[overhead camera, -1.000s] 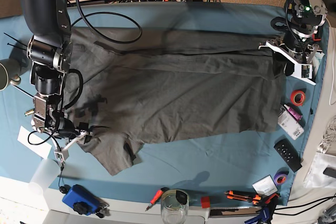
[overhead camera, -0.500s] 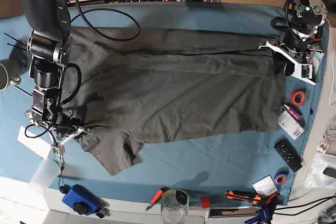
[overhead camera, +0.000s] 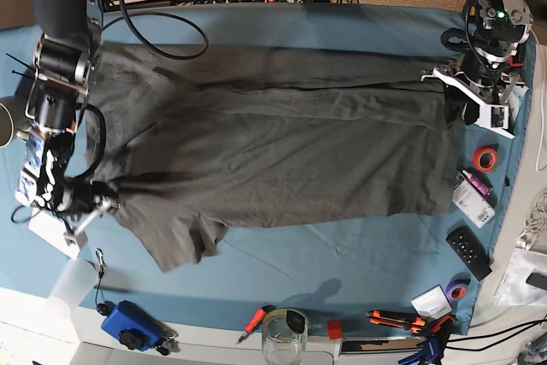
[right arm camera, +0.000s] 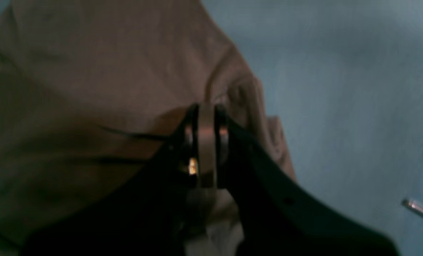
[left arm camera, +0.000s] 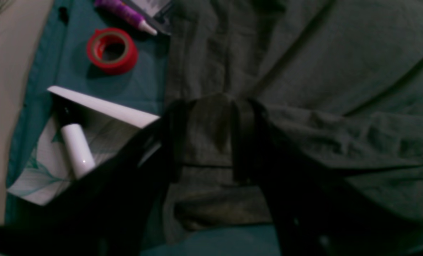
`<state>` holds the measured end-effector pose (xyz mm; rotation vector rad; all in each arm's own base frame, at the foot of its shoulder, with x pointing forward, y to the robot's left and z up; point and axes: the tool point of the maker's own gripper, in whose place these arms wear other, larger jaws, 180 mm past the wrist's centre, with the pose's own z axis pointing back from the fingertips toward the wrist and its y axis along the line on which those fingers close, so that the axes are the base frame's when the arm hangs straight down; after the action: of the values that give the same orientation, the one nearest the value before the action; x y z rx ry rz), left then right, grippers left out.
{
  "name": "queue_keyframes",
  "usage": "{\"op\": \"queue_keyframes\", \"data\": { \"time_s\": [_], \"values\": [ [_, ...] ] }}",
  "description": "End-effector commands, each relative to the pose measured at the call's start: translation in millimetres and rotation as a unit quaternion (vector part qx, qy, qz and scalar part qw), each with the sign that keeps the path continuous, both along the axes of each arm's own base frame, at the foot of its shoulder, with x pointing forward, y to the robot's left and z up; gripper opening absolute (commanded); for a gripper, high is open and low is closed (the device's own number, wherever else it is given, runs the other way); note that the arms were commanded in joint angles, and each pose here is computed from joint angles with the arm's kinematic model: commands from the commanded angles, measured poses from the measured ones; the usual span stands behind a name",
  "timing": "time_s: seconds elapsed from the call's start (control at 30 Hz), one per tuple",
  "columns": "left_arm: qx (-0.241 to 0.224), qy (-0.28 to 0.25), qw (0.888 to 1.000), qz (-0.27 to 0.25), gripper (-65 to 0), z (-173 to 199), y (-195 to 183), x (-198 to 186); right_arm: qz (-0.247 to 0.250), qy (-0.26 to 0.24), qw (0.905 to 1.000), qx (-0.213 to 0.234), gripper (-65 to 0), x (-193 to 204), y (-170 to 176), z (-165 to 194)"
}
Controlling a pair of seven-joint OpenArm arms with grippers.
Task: Fold the T-shirt properly
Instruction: 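Grasp the sleeve corner with the right gripper and drag it inward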
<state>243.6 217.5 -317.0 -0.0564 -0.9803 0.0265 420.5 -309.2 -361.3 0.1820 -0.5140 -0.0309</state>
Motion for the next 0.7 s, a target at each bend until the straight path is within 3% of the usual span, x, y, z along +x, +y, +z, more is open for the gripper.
{"op": "queue_keyframes", "data": {
  "time_s": [0.0, 0.23, 0.53, 0.67],
  "values": [
    [0.005, -0.025, 1.0, -0.004, -45.0, 12.9, 0.8, 5.5, 0.0, -0.028, 0.9996, -0.002, -65.0, 9.3, -6.5, 21.8],
    [0.005, -0.024, 1.0, -0.004, -45.0, 12.7, 0.8, 5.4, 0.039, -0.037, 0.9986, 0.006, -65.0, -19.1, 10.2, 23.4],
    [0.005, -0.024, 1.0, -0.004, -45.0, 12.6, 0.8, 5.2, 0.085, -0.003, 0.9962, -0.022, -65.0, -68.6, 26.7, 2.6],
    [0.005, -0.024, 1.0, -0.004, -45.0, 12.7, 0.8, 5.2, 0.093, -0.02, 0.9954, -0.013, -65.0, -83.9, 33.6, 7.9]
  ]
}}
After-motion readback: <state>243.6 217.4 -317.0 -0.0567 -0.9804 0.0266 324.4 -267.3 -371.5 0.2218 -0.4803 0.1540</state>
